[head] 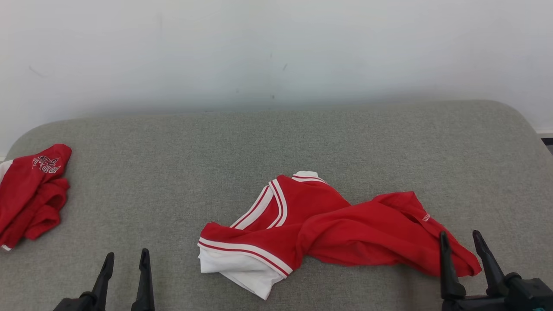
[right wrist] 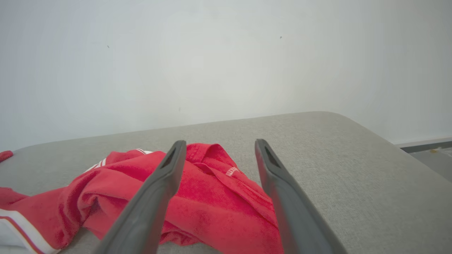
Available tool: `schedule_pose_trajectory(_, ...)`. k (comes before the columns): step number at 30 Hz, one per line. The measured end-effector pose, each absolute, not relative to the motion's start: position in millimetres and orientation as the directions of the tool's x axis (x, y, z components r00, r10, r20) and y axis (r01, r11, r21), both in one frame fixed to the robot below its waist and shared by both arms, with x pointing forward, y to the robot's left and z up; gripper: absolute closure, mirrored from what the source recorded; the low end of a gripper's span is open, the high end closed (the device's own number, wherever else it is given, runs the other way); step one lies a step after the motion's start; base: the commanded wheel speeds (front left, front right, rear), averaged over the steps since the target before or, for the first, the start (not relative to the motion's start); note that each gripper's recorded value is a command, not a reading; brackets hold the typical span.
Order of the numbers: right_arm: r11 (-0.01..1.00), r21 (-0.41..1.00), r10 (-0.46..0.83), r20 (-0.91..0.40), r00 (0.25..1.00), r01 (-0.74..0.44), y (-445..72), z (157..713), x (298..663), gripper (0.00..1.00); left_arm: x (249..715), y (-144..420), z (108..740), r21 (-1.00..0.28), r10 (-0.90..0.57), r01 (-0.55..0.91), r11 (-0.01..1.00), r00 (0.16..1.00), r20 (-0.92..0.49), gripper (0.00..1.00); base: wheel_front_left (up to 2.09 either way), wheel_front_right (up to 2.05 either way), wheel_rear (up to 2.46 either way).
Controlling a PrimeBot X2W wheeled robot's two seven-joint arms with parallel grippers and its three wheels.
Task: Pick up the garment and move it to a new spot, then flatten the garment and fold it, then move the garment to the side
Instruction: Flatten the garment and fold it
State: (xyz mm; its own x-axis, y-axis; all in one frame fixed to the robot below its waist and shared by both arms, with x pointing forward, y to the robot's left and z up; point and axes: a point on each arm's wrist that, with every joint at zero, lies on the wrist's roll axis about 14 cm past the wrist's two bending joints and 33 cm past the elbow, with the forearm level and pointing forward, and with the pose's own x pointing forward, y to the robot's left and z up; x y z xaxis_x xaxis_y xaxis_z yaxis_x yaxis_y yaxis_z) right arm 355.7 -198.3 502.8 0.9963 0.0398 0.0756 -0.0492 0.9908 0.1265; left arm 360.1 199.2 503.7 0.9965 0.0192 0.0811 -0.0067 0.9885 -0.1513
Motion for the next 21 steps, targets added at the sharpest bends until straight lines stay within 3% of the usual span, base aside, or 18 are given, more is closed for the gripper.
schedule_pose_trajectory(10,0.969,0.145,0.18,0.148,0.972,-0.202,-140.3,524.4,357.5,0.0,357.2,204.6,504.1,-0.15,0.031,-0.019,0.988,0.996,0.083,0.0,0.0,0.0,0.0)
schedule_pose_trajectory(21,0.962,0.165,0.199,0.125,0.972,-0.218,-129.2,516.3,360.5,0.0,369.7,210.1,515.3,-0.108,0.028,-0.016,0.994,0.993,0.113,0.0,0.0,0.0,0.0)
